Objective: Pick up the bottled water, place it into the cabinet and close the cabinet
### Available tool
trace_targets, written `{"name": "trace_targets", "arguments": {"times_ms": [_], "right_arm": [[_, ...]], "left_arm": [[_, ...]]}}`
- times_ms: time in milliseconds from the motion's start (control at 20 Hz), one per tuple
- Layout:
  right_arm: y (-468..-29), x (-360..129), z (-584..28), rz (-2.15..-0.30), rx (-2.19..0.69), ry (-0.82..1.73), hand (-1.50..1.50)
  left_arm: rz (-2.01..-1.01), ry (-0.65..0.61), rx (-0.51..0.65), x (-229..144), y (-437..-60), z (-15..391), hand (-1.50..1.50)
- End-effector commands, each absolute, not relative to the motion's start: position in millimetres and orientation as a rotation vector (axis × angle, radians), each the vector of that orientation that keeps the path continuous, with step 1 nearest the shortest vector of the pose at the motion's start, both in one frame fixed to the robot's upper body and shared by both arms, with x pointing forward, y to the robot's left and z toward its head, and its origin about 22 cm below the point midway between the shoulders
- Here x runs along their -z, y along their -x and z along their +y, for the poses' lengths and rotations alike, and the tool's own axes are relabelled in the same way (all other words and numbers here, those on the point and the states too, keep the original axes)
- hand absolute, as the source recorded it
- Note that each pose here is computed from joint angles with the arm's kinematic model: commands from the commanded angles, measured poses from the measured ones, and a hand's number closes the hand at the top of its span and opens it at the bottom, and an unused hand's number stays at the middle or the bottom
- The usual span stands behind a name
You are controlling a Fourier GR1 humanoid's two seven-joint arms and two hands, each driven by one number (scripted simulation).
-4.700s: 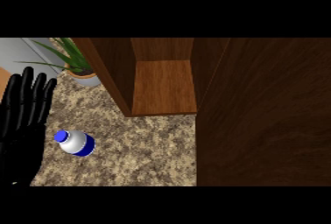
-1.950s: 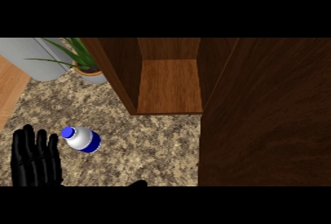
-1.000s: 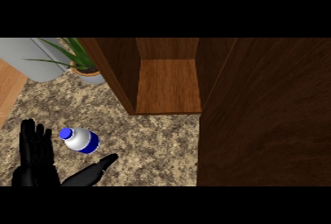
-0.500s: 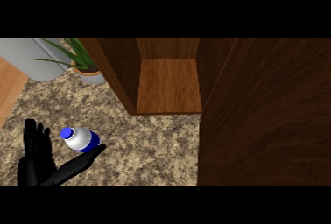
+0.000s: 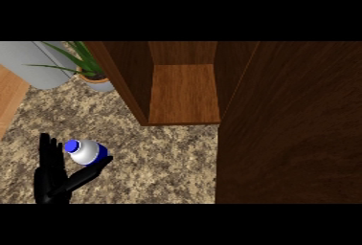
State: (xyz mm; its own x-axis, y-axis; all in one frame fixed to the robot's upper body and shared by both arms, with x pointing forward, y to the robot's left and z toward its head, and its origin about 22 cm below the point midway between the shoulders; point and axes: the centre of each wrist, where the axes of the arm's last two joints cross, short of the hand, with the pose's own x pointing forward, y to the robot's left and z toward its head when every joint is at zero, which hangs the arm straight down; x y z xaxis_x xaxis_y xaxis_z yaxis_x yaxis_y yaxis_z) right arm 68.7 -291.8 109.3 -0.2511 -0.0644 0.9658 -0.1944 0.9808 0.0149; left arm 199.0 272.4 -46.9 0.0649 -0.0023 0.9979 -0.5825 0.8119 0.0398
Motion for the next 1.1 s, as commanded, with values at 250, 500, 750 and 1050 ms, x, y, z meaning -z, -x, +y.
{"name": "trace_targets", "arguments": {"times_ms": [250,500,750,1050], "right_arm": [[-44.8,-149.0,-282.0,-1.906,-0.102,-0.306,-1.50],[-41.8,-157.6,-284.2,-1.900,-0.136,-0.291,-1.50],[-33.6,-150.0,-284.5,-1.895,-0.112,-0.292,-1.50],[-37.7,-156.9,-286.2,-1.903,-0.122,-0.267,-1.50]], "left_arm": [[-1.437,-0.528,-0.533,104.0,-190.7,305.0,-1.50],[-1.476,-0.423,-0.596,124.4,-191.5,286.7,-1.50],[-1.528,-0.303,-0.574,133.3,-199.5,297.8,-1.50],[-1.596,-0.246,-0.648,148.5,-209.7,276.0,1.50]]}}
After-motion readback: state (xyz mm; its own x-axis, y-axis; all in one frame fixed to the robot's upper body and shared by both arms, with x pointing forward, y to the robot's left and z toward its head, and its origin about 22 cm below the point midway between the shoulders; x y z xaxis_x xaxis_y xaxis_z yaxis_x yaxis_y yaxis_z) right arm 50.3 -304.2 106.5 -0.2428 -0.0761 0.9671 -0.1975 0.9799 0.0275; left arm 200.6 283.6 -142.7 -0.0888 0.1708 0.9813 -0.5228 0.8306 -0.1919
